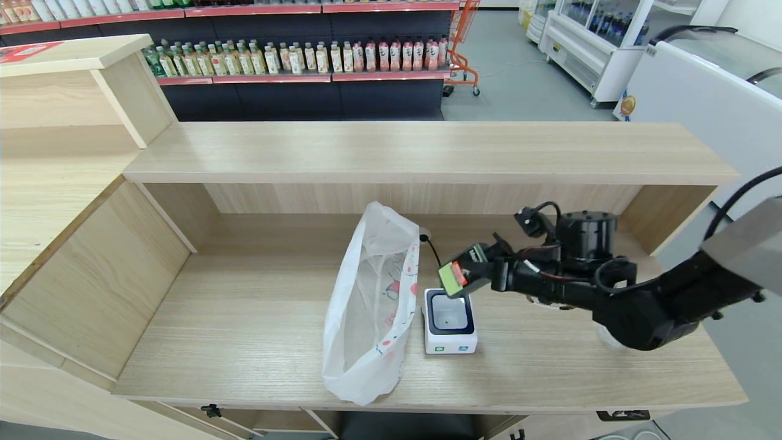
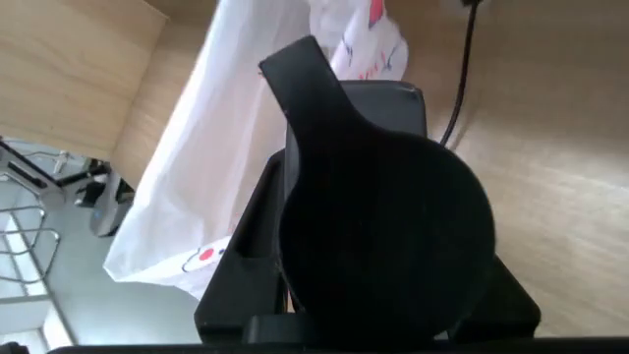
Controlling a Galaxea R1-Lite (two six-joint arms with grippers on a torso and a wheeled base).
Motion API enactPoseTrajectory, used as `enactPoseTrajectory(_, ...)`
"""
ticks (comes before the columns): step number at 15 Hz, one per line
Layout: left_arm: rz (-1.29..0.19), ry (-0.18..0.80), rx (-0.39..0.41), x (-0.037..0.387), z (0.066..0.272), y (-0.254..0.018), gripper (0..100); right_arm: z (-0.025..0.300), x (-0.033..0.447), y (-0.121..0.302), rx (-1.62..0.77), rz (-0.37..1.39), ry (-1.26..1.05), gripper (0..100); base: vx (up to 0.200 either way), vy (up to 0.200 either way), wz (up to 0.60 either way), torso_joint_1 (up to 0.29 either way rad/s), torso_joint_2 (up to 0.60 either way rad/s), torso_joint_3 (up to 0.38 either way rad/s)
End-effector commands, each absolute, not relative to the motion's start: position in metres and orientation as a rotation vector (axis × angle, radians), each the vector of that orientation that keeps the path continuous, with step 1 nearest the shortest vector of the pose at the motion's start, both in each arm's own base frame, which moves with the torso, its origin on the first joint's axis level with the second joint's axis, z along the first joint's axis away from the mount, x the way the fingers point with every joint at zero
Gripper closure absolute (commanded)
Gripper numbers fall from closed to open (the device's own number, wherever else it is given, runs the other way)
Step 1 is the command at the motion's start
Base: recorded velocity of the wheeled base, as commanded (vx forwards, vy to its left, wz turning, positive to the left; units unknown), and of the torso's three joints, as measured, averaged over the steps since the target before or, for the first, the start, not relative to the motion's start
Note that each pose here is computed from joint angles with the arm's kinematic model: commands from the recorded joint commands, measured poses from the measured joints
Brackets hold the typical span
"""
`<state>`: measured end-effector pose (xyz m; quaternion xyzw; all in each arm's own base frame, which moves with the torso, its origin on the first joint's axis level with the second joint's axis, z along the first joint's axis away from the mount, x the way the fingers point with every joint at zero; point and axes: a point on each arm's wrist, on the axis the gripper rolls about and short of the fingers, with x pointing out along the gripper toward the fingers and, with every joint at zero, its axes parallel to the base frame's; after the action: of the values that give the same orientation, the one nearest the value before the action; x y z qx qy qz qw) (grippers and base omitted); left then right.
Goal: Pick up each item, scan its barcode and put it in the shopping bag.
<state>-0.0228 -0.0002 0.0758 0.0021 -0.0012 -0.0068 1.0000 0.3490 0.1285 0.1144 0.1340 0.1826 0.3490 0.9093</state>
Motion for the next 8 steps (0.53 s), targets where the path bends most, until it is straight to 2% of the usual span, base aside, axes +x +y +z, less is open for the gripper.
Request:
enactPoseTrajectory(1,-0.014,-0.003,0.005,-0.023,0.076,0.0,0,0.195,0.316,0.097,0.201,0.7,0.177,100,0.0,0.0,0.0,0.0,0.0,0.0)
enactPoseTrajectory(3,-0.014,-0.003,0.005,-0.023,0.076,0.0,0,0.217,0.291,0.087,0.069,0.694,0.122,100,0.0,0.0,0.0,0.0,0.0,0.0)
enactPoseTrajectory(4,-0.014,-0.003,0.005,-0.023,0.076,0.0,0,0.217,0.291,0.087,0.069,0.694,0.122,100,0.0,0.0,0.0,0.0,0.0,0.0)
enactPoseTrajectory(6,-0.014,-0.003,0.005,-0.023,0.076,0.0,0,0.219,0.274,0.082,-0.137,0.703,0.037,100,0.0,0.0,0.0,0.0,0.0,0.0)
enactPoseTrajectory(8,-0.014,-0.003,0.003,-0.023,0.076,0.0,0,0.217,0.27,0.084,-0.178,0.711,0.033,100,0.0,0.2,0.0,0.005,0.0,0.005)
